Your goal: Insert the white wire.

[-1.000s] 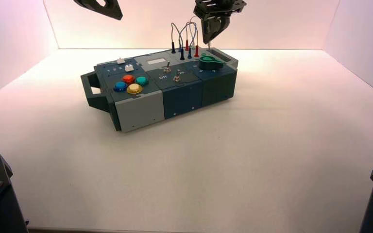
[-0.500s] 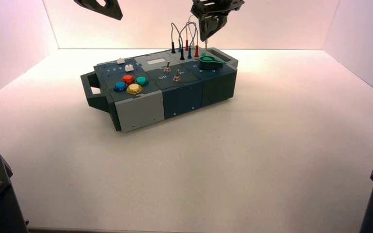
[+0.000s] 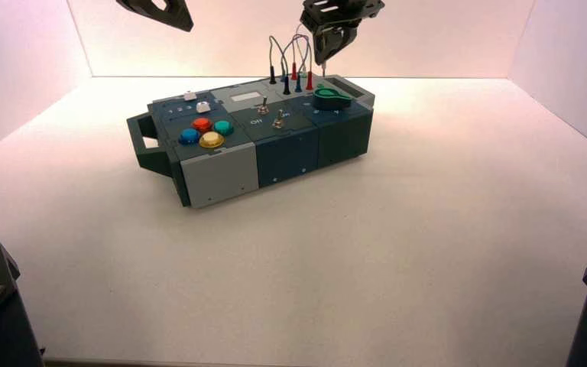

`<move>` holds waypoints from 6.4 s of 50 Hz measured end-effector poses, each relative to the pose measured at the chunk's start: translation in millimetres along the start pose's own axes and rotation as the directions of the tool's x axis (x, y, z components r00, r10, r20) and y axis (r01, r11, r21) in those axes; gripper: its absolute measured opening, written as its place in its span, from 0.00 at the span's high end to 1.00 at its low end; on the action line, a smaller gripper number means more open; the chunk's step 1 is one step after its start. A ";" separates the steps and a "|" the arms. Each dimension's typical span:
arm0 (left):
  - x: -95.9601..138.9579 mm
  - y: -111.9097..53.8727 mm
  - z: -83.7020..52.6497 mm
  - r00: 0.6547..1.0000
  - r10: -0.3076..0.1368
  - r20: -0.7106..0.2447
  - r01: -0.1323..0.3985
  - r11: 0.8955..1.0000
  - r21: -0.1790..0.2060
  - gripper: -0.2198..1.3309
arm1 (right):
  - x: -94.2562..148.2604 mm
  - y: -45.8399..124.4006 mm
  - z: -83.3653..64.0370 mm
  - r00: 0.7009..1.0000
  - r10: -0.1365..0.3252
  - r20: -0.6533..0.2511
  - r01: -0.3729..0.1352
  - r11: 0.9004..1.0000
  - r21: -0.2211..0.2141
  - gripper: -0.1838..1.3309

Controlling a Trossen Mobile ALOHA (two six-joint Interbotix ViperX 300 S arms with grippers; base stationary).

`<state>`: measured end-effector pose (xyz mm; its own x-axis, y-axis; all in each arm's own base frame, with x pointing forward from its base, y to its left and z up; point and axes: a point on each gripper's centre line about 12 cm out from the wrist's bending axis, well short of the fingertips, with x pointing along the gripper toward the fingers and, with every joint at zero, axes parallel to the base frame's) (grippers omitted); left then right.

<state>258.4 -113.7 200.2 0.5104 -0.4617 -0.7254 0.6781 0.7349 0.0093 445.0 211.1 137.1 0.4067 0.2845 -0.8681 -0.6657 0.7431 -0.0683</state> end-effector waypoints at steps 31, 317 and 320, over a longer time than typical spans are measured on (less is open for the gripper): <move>3.6 0.6 -1.7 1.000 -0.005 -0.012 0.004 1.000 -0.004 0.96 | 8.9 6.7 -1.9 1.000 0.009 -0.013 -0.010 1.000 -0.012 0.89; 2.4 2.0 3.1 1.000 0.001 -0.001 -0.001 1.000 -0.002 0.96 | 6.9 14.8 -24.3 0.988 0.032 -0.149 -0.040 0.998 -0.051 0.45; 2.4 2.0 3.1 1.000 0.001 -0.001 -0.001 1.000 0.000 0.96 | -0.4 14.4 -21.4 0.984 0.044 -0.172 -0.053 0.997 -0.049 0.42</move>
<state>262.6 -114.8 200.6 0.5107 -0.4609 -0.7258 0.6774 0.7355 0.0096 421.9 208.7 125.9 0.2638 0.2083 -0.9418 -0.7163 0.6963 -0.0466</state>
